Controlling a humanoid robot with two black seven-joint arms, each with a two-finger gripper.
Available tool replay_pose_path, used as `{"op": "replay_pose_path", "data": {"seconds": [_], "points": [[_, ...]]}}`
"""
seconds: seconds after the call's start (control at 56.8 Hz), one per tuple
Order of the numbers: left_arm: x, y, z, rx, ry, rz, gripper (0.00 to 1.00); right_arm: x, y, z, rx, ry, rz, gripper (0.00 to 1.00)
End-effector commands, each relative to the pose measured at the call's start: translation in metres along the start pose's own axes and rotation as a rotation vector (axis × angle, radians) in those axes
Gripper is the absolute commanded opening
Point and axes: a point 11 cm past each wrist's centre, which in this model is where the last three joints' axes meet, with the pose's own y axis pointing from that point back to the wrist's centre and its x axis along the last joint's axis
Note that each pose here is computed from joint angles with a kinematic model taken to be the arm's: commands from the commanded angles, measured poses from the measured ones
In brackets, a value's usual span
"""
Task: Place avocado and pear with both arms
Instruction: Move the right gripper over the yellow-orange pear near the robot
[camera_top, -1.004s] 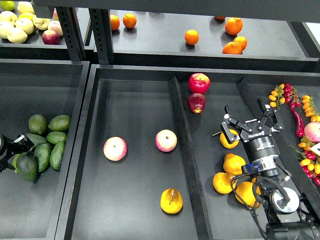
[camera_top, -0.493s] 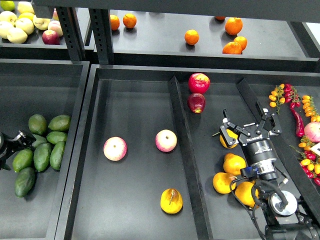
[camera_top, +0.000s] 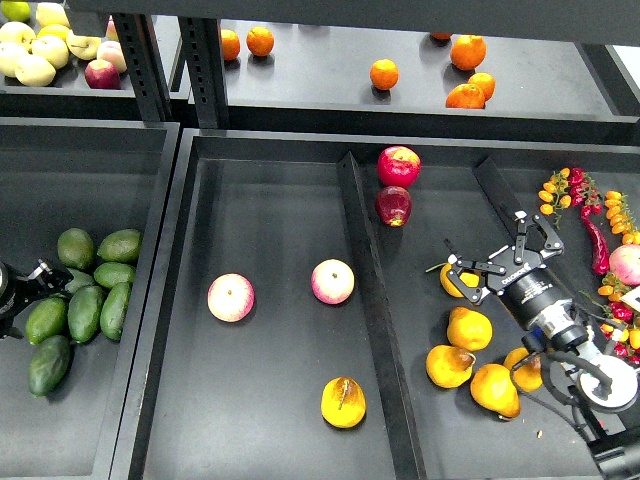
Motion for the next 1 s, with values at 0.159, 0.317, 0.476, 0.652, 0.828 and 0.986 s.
{"op": "replay_pose_path", "data": {"seconds": [0.159, 0.317, 0.476, 0.652, 0.828, 0.986], "points": [[0.000, 0.003, 0.008, -0.023, 0.002, -0.003, 0.99, -0.019, -0.010, -0.001, -0.217, 0.141, -0.030, 1.00], [0.000, 0.004, 0.011, -0.030, 0.000, -0.004, 0.99, -0.031, -0.013, 0.001, -0.404, 0.312, -0.045, 1.00], [0.000, 0.006, 0.017, -0.046, 0.003, -0.005, 0.99, -0.042, -0.015, 0.018, -0.632, 0.455, -0.100, 1.00], [-0.002, 0.007, 0.022, -0.061, 0.003, -0.011, 0.99, -0.050, -0.014, 0.040, -0.887, 0.658, -0.180, 1.00], [-0.001, 0.010, 0.028, -0.080, 0.009, -0.012, 0.99, -0.042, -0.010, 0.058, -1.104, 0.884, -0.173, 1.00], [-0.003, 0.011, 0.033, -0.097, 0.015, -0.019, 0.99, -0.033, -0.007, 0.070, -1.296, 1.071, -0.148, 1.00]]}}
